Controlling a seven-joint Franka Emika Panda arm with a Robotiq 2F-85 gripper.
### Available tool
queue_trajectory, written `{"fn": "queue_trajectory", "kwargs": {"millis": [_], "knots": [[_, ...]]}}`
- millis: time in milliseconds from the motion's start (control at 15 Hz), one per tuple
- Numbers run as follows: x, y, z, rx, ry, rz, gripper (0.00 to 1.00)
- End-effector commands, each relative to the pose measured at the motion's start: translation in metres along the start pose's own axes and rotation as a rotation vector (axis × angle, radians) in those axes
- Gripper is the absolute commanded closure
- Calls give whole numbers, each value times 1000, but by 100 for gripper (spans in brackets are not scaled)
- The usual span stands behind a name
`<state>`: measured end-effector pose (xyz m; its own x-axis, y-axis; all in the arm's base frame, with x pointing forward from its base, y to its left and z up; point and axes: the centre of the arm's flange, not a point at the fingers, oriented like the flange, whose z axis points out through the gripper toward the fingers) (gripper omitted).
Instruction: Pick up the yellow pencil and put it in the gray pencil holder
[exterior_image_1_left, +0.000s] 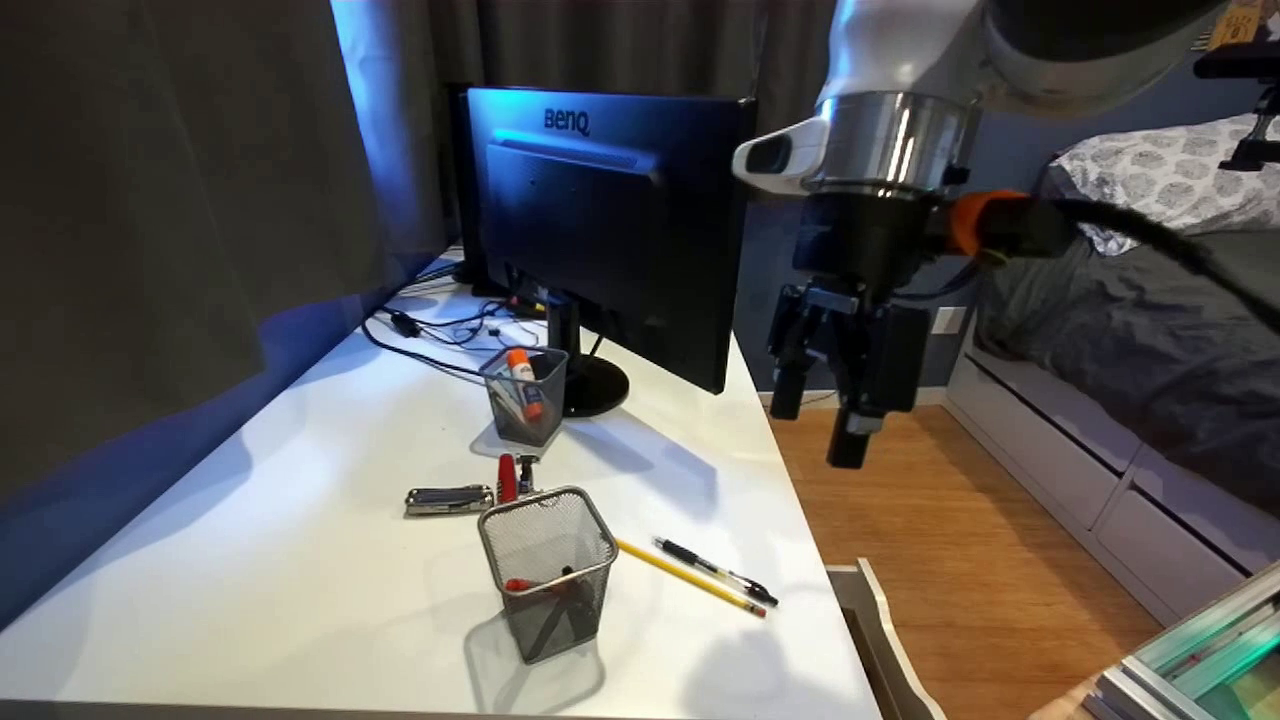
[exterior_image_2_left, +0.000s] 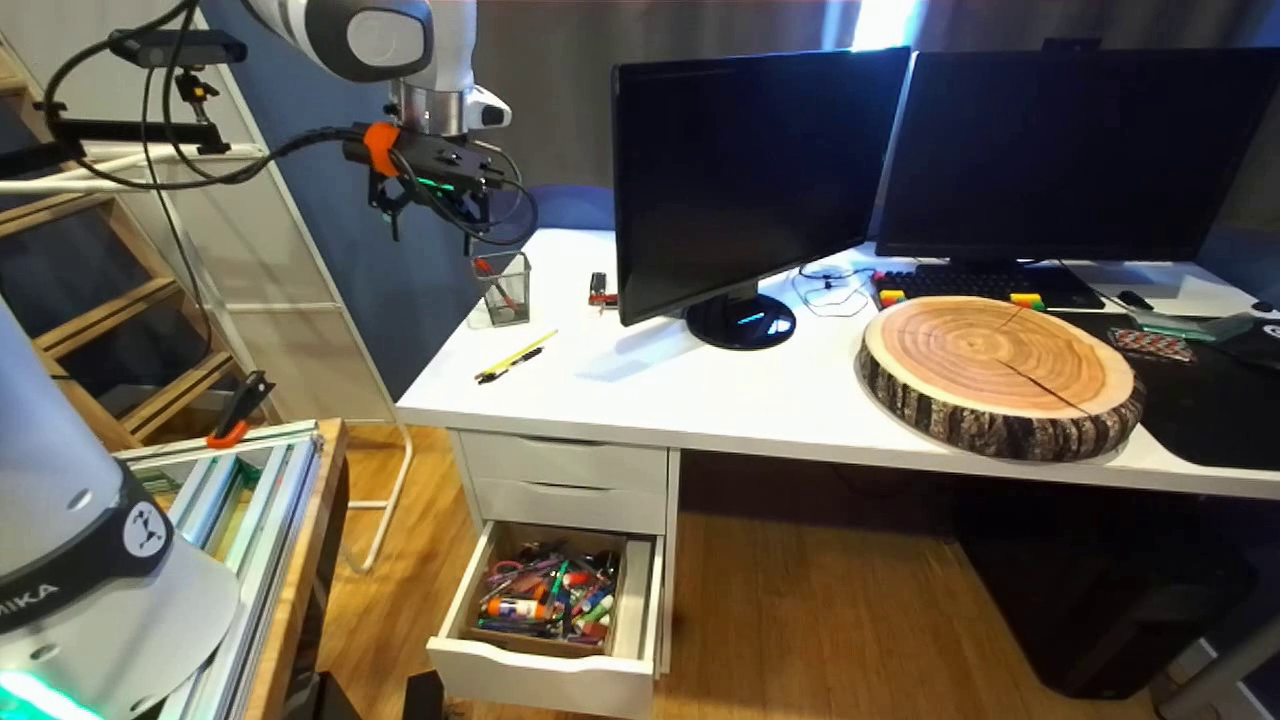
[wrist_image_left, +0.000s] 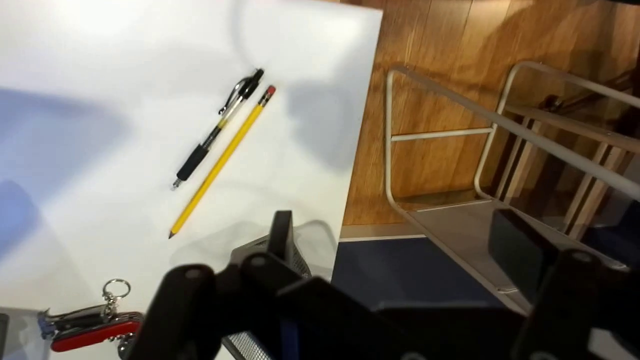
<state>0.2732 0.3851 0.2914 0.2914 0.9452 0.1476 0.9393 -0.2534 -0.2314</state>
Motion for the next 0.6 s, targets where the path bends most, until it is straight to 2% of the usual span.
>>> {"fn": "queue_trajectory", "kwargs": {"millis": [0,67,133,467,533], "knots": [[51,25,35,15,4,-10,0],[59,27,39,29,5,-34,0],[28,14,24,19,4,-4,0],[31,18,28,32,5,3,0],[29,18,33,3,-10,23,0]]}}
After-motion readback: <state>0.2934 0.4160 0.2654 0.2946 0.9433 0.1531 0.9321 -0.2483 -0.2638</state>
